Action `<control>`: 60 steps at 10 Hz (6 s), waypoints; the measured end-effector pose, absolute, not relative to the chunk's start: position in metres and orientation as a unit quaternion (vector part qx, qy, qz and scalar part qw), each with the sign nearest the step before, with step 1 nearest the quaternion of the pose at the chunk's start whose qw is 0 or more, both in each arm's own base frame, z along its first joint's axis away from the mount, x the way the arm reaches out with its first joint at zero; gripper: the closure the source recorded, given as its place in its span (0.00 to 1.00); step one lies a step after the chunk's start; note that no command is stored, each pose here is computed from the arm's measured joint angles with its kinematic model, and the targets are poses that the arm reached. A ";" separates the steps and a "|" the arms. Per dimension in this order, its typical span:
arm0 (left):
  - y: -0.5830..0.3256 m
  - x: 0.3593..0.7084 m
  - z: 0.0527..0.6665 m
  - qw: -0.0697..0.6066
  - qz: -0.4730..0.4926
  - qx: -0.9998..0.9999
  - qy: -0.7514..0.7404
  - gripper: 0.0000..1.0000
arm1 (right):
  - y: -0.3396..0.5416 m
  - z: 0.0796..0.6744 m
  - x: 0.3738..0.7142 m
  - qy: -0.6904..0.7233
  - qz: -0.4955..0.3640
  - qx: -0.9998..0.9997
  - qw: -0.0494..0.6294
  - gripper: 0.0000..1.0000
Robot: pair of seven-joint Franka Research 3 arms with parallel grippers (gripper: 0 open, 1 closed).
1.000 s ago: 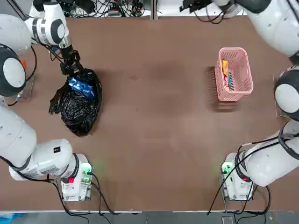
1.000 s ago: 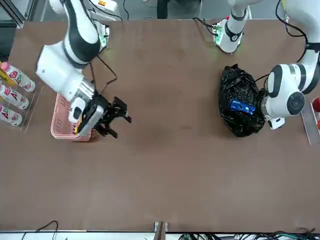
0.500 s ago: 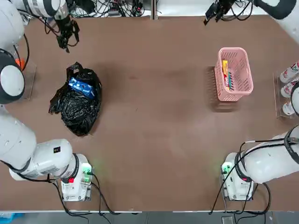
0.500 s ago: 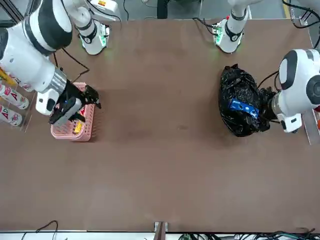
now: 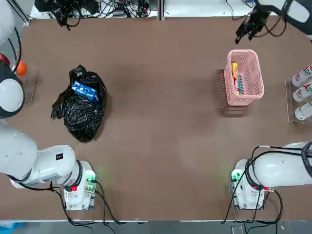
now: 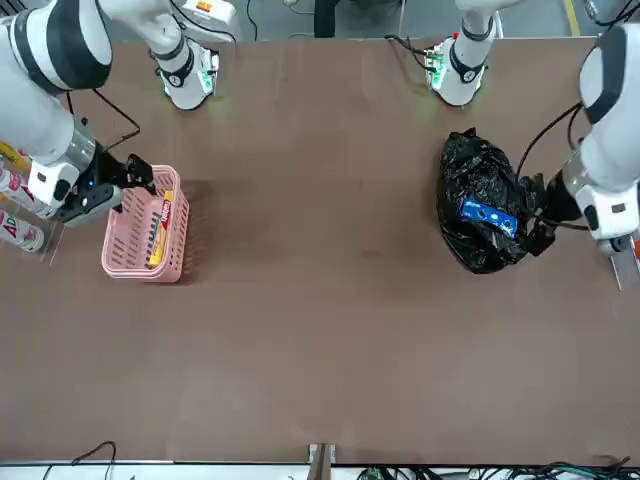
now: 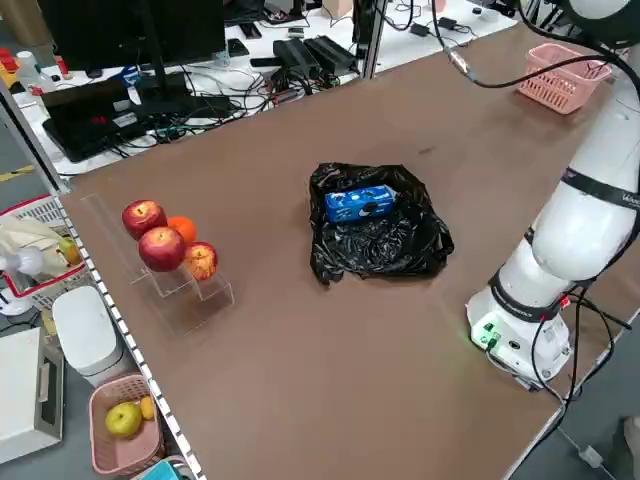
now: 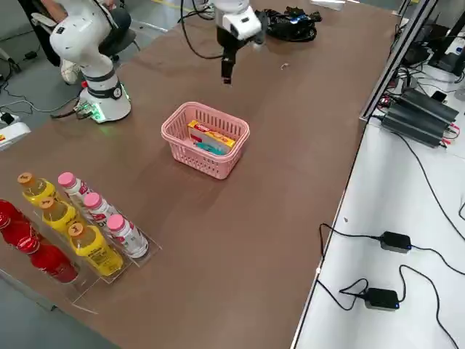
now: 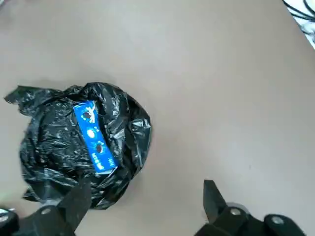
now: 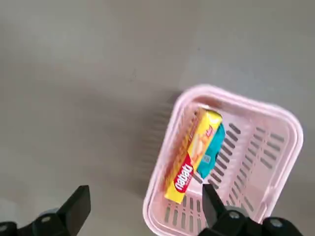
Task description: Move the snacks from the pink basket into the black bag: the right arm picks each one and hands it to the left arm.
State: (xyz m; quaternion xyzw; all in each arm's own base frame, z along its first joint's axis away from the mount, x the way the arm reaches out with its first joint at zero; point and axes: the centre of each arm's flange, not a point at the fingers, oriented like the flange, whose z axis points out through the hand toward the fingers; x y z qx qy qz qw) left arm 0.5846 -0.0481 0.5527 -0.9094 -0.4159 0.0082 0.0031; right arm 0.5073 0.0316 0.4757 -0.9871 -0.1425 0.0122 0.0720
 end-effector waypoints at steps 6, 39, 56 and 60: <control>-0.049 0.577 0.605 -0.011 0.012 -0.998 -0.058 0.00 | 0.000 0.398 0.469 -0.104 -0.003 -0.992 0.064 0.00; -0.041 0.565 0.653 -0.019 -0.031 -0.999 -0.017 0.00 | -0.009 0.233 0.452 -0.054 -0.049 -0.997 0.025 0.36; -0.047 0.564 0.657 -0.005 -0.035 -0.999 -0.009 0.00 | -0.005 0.222 0.458 -0.063 -0.057 -0.996 0.019 0.74; -0.044 0.565 0.655 -0.005 -0.034 -0.999 -0.012 0.00 | -0.007 0.245 0.478 -0.077 -0.014 -0.996 0.041 0.74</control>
